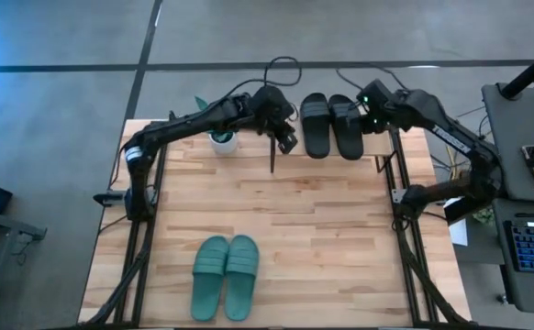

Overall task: Pick and place slides into the shelf
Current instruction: Move the left green slipper to the middle of the table

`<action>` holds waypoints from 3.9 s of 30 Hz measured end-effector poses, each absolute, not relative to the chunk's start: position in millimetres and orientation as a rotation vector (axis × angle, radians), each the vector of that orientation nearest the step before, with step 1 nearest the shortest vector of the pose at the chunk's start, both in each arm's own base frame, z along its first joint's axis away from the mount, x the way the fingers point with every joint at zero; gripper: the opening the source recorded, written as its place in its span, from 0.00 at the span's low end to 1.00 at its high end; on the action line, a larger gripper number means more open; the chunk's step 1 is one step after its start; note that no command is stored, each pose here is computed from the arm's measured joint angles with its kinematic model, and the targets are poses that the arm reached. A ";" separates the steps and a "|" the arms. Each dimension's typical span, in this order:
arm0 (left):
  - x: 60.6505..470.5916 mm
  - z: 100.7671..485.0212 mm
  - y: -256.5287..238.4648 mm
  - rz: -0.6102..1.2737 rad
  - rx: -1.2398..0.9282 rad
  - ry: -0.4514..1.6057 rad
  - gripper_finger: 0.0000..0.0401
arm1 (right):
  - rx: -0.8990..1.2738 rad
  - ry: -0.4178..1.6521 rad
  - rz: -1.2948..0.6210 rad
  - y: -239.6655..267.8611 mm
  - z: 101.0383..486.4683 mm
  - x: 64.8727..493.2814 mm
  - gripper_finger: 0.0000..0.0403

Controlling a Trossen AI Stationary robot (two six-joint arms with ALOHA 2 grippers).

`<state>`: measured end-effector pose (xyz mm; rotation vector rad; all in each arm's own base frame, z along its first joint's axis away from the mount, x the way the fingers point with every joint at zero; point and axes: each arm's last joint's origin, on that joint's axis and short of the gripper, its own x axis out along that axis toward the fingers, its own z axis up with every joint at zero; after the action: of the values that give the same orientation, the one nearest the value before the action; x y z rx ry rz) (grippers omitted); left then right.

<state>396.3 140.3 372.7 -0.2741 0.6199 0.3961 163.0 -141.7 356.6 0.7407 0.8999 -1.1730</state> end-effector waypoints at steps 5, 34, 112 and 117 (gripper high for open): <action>383.4 379.4 102.6 0.424 -0.209 0.619 0.00 | 0.655 0.890 -1.019 -107.7 362.7 175.2 0.13; 266.0 314.1 -32.7 0.411 -0.471 0.472 0.00 | 0.471 0.883 -0.587 -15.9 363.2 220.3 0.13; 227.9 175.3 -235.5 0.559 0.076 1.279 0.15 | 0.415 0.892 -0.490 16.9 327.2 232.7 0.13; 230.6 174.3 -229.7 0.573 0.075 1.287 0.02 | 0.423 0.889 -0.497 15.9 327.2 232.7 0.13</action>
<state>230.6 -229.7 174.3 0.0748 1.2872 0.5727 232.7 15.9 327.2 0.4225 0.8893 -0.4969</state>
